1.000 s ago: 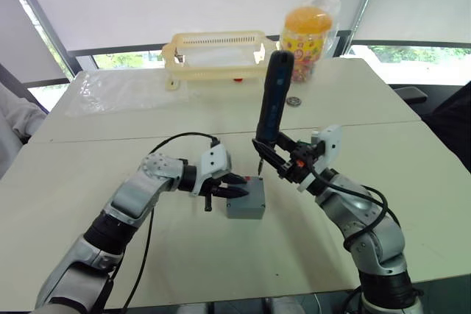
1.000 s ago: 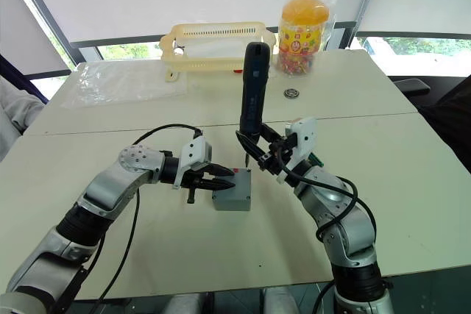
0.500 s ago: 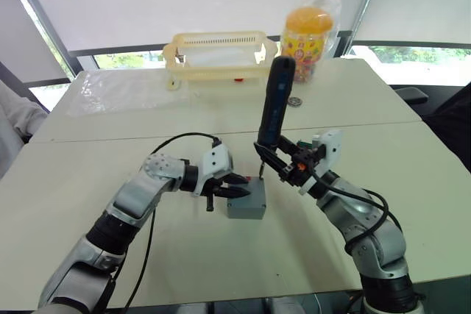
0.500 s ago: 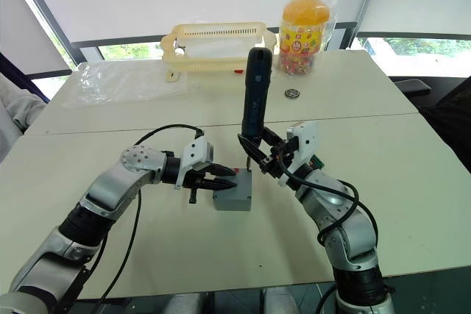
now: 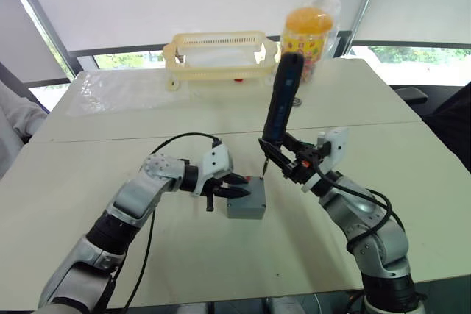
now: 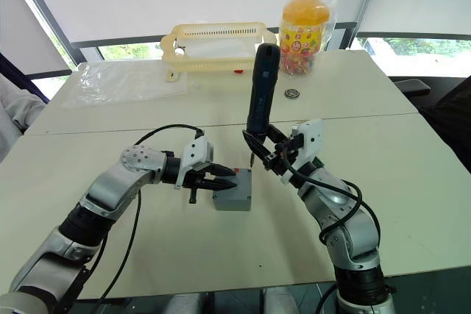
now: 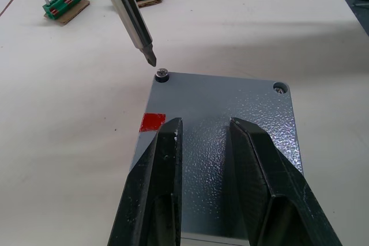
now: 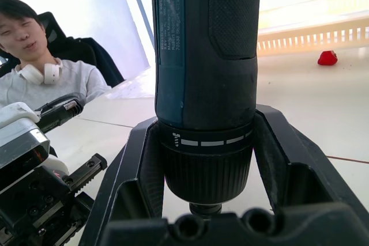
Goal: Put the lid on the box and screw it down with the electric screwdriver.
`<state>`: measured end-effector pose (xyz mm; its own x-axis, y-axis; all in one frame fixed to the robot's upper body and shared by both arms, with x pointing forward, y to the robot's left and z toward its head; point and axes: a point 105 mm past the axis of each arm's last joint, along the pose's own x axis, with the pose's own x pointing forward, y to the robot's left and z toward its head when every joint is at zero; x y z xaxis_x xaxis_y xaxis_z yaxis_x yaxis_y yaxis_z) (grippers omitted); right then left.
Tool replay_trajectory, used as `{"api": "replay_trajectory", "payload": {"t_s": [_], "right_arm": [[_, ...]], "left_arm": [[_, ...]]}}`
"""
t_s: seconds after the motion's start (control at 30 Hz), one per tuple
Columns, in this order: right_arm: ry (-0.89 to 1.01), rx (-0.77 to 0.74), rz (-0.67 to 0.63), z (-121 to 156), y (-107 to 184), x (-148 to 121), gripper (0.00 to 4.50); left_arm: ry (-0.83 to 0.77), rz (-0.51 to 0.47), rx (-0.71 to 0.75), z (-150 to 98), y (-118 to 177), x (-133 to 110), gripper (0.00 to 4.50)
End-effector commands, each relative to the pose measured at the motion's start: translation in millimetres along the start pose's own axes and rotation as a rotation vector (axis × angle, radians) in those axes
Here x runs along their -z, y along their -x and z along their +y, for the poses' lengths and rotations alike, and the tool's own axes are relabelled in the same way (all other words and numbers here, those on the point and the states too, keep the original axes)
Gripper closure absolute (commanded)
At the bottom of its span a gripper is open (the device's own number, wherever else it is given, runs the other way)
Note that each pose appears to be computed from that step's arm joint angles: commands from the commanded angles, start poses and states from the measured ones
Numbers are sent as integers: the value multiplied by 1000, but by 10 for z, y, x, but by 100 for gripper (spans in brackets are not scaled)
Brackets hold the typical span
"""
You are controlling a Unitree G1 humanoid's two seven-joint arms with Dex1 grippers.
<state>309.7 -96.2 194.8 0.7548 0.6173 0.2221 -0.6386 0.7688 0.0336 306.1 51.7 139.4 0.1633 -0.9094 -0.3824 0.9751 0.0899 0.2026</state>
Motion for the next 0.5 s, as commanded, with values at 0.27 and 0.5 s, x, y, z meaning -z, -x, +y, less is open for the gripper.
{"api": "replay_trajectory", "payload": {"t_s": [0.27, 0.5], "right_arm": [[42, -45, -84, 106, -3, -206, 273], [46, -44, -65, 108, 16, -140, 273]], "left_arm": [[41, 45, 7, -33, -8, 130, 325], [42, 46, 5, -29, -3, 132, 325]]}}
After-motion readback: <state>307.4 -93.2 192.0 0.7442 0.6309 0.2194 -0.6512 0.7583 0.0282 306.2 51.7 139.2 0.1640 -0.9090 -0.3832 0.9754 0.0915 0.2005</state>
